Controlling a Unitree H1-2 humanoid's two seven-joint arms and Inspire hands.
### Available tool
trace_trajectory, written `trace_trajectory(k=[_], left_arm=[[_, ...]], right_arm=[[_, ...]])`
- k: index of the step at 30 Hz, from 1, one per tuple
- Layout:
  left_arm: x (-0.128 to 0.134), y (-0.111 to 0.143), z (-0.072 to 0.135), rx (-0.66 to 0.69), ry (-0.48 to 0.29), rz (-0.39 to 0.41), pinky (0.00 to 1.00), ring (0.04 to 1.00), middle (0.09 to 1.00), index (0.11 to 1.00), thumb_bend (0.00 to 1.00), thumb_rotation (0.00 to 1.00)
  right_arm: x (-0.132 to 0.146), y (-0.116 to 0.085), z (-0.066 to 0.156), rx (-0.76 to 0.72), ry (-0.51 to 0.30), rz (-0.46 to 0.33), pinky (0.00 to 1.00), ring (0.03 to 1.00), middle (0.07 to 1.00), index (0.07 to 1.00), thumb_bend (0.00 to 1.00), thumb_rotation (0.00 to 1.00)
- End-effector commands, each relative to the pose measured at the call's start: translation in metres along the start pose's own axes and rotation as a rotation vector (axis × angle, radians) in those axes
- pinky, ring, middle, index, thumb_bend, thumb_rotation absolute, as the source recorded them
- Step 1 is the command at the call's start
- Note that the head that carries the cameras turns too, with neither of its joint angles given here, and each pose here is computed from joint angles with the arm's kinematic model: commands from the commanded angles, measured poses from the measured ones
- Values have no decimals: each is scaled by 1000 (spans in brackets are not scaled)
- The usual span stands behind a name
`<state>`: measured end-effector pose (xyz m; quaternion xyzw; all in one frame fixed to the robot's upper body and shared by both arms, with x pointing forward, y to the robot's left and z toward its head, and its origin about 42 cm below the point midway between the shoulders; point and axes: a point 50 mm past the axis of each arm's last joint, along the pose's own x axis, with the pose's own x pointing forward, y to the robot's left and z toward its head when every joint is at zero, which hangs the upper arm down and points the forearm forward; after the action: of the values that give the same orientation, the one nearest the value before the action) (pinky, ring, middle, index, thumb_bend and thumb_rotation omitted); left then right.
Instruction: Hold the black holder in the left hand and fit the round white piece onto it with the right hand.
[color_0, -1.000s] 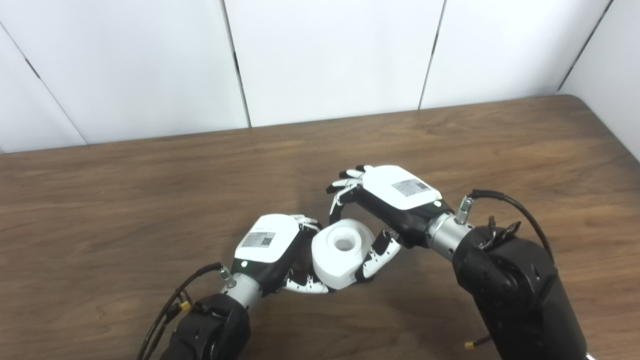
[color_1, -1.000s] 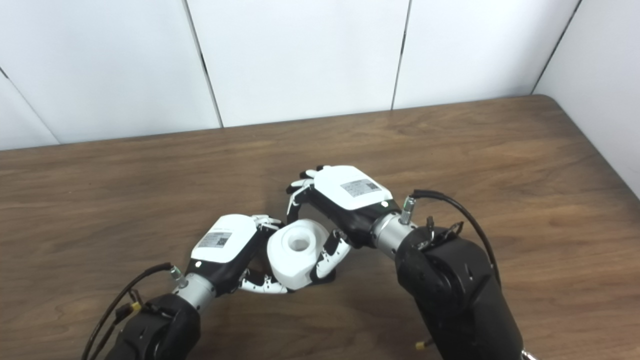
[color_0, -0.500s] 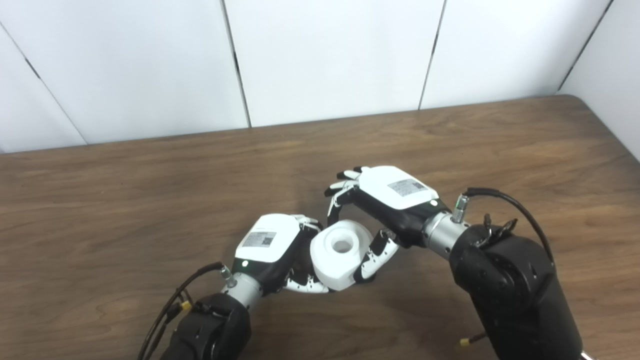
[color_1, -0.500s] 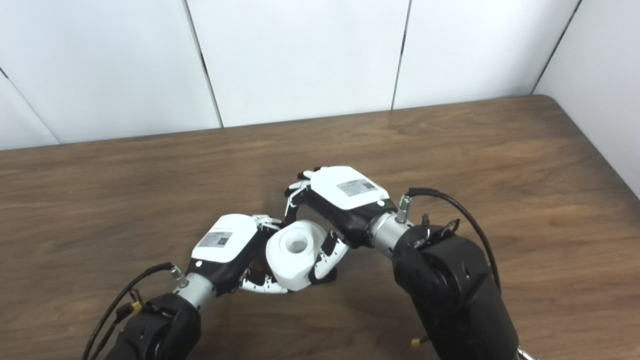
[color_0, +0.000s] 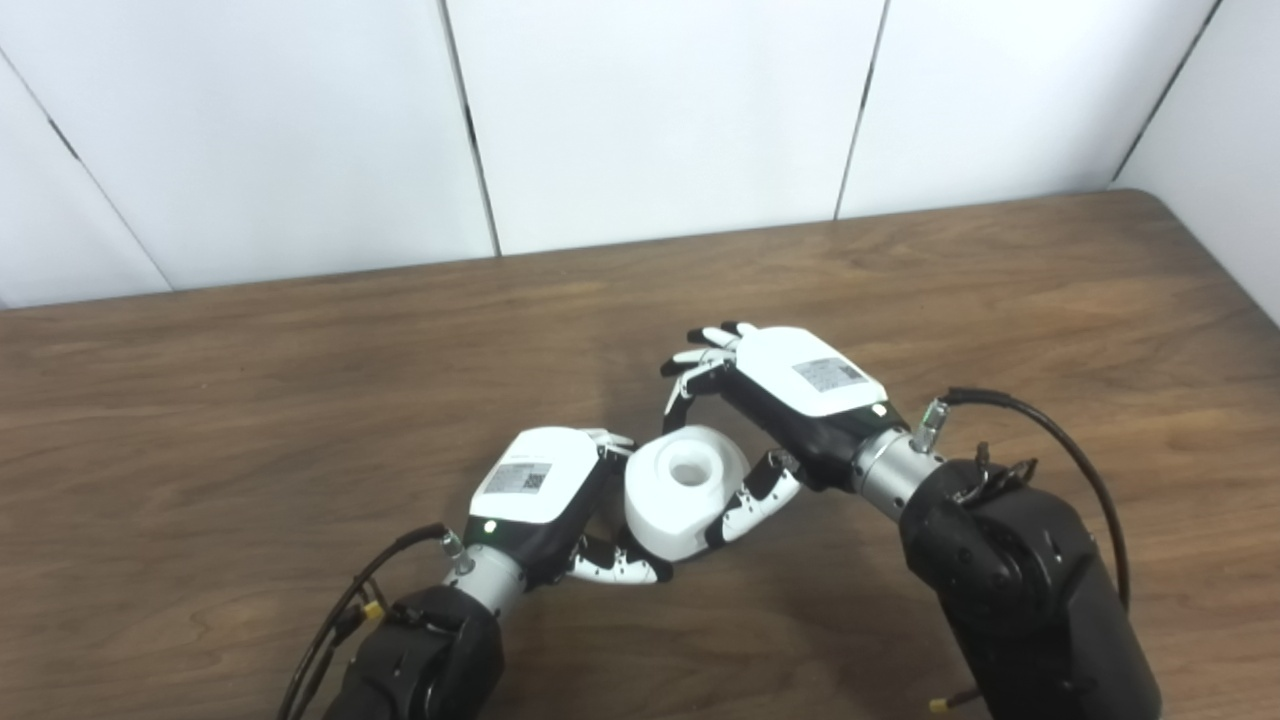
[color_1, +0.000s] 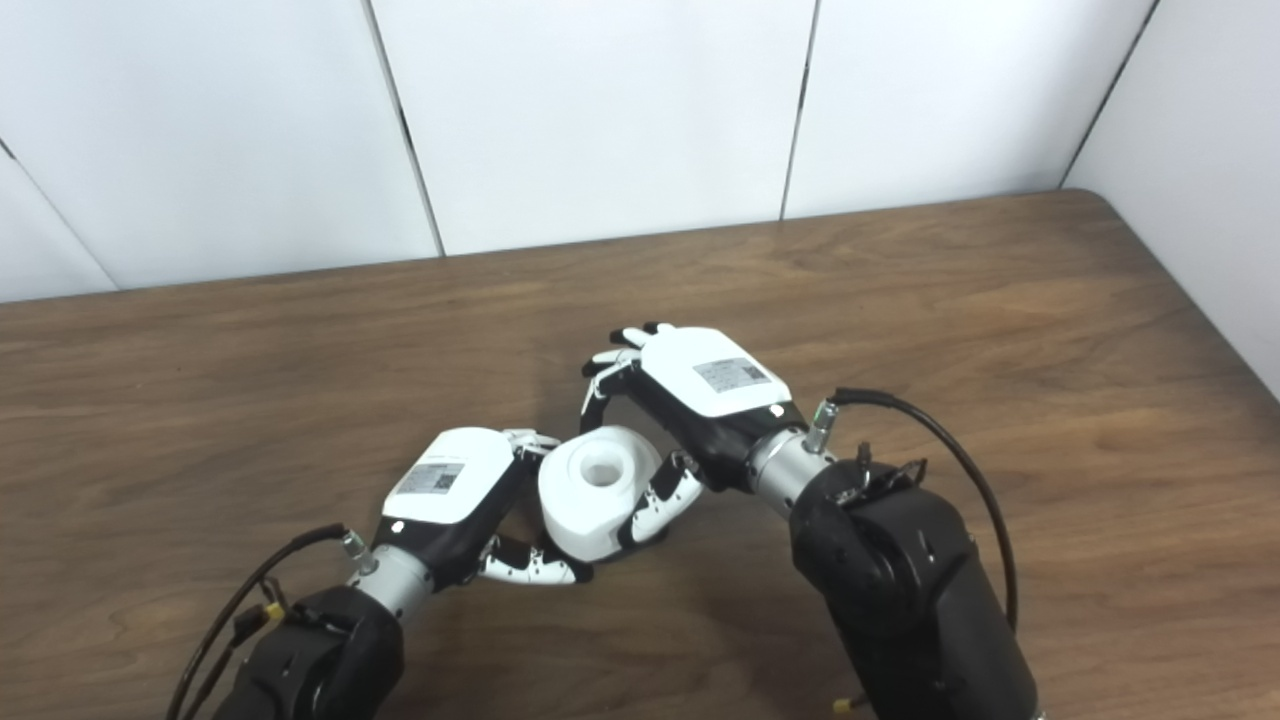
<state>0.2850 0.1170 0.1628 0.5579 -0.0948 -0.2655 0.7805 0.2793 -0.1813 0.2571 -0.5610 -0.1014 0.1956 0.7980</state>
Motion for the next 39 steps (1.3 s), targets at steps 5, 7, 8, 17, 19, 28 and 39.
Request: trace_trajectory(k=[5, 7, 8, 17, 19, 28, 39], left_arm=[[-1, -12, 3, -2, 0, -97, 819, 862, 808, 488, 515, 49], [-1, -12, 3, 1, 0, -95, 817, 861, 807, 488, 515, 49], [-1, -12, 3, 1, 0, -96, 816, 860, 806, 488, 516, 49], [-1, -11, 6, 1, -1, -92, 817, 861, 806, 488, 516, 48], [-1, -10, 6, 0, -3, -91, 816, 861, 806, 488, 516, 48], [0, -11, 9, 9, -4, -84, 809, 856, 803, 488, 517, 49], [1, -11, 10, 10, 1, -89, 818, 861, 807, 488, 517, 50]], right_arm=[[6, -2, -4, -20, -2, -29, 1000, 954, 851, 483, 522, 147], [6, -1, -4, -21, -1, -25, 1000, 953, 850, 483, 522, 147], [7, -1, -4, -21, 0, -22, 1000, 953, 850, 483, 522, 147], [8, -5, -2, -29, -1, 20, 1000, 952, 850, 484, 523, 145], [8, -6, 0, -37, -6, 40, 1000, 952, 845, 484, 524, 144], [11, -11, 4, -78, -31, 109, 1000, 943, 827, 484, 525, 144], [11, -14, 2, -72, -17, 124, 1000, 944, 825, 485, 525, 153]])
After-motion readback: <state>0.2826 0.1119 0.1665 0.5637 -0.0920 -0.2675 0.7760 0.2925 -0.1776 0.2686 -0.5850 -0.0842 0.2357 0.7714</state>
